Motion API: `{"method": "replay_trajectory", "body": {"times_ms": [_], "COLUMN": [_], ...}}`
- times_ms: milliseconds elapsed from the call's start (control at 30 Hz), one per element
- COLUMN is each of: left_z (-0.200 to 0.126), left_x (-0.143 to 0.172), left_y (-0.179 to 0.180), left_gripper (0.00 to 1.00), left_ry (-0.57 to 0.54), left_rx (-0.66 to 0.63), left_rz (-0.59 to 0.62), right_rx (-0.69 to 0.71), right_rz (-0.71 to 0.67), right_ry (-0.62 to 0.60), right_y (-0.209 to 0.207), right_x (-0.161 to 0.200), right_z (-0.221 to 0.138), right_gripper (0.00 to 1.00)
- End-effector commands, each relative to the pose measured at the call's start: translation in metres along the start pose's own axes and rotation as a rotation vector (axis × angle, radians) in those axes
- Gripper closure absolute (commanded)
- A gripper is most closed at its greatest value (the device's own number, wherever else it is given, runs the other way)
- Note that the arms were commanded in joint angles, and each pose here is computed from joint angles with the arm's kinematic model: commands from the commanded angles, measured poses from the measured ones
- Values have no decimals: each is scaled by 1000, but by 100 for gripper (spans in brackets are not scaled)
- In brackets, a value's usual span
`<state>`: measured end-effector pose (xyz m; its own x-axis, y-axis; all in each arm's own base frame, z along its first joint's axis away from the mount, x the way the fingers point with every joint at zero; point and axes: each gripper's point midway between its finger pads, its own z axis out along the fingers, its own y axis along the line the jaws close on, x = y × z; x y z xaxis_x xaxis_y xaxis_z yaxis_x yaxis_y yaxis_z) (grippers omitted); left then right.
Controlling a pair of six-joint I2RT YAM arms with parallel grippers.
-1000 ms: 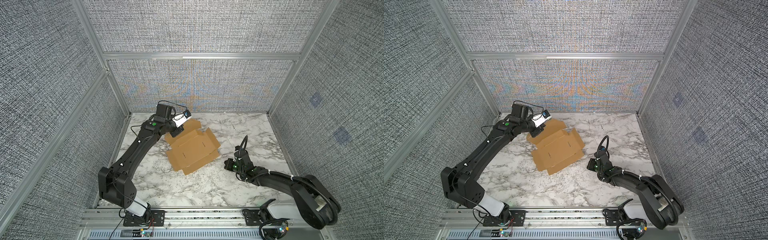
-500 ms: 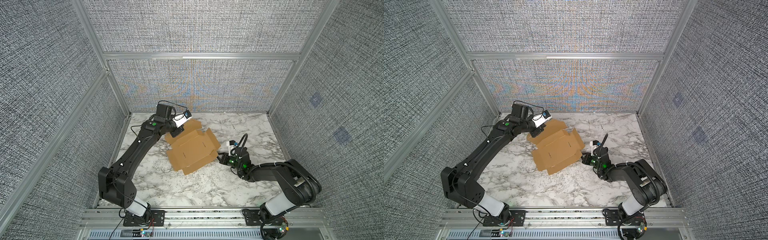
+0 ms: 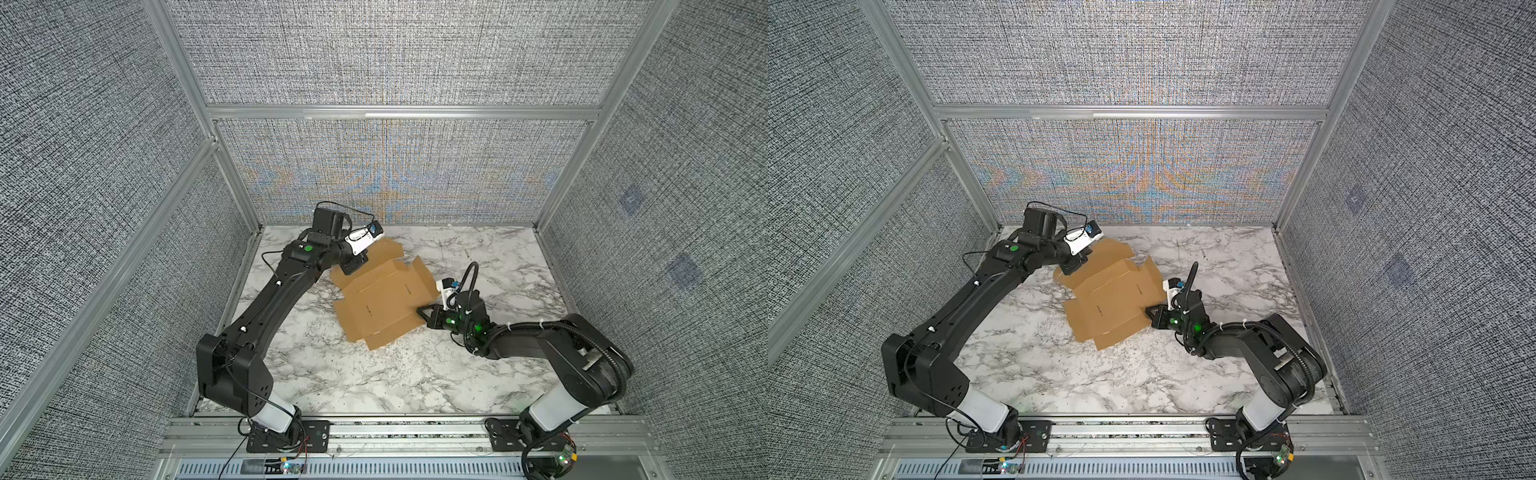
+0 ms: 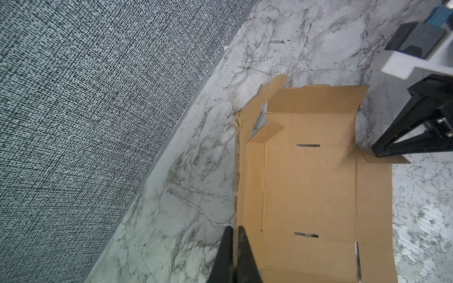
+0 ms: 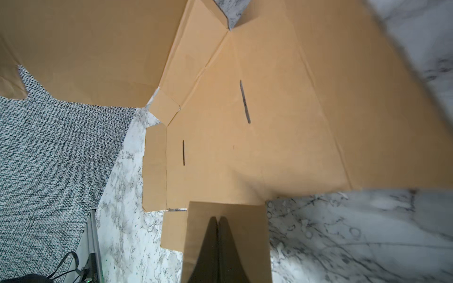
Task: Assemble paper box
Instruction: First fold the bottom flaps of a flat cardboard box at the center of the table.
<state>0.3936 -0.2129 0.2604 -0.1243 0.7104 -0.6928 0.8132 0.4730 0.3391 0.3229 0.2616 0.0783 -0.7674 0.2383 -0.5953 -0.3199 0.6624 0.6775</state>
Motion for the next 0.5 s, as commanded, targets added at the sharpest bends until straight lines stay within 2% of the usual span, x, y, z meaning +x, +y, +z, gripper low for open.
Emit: {"method": "replay_trajectory", "body": {"times_ms": [0,467], "left_z": [1,1], "left_x": [-3,-2], "left_y": [0,-1], "left_gripper": [100,100], "left_ry": [-22,-20], "left_rx": [5,6], "left_rz": [-1,-5], "right_rx": [38,91], "right_rz": [-12,-40], "right_ry": [26,55], "right_y": [-9,-15], "right_x": [9,18], "right_z": [2,3], "right_gripper": [100,100]}}
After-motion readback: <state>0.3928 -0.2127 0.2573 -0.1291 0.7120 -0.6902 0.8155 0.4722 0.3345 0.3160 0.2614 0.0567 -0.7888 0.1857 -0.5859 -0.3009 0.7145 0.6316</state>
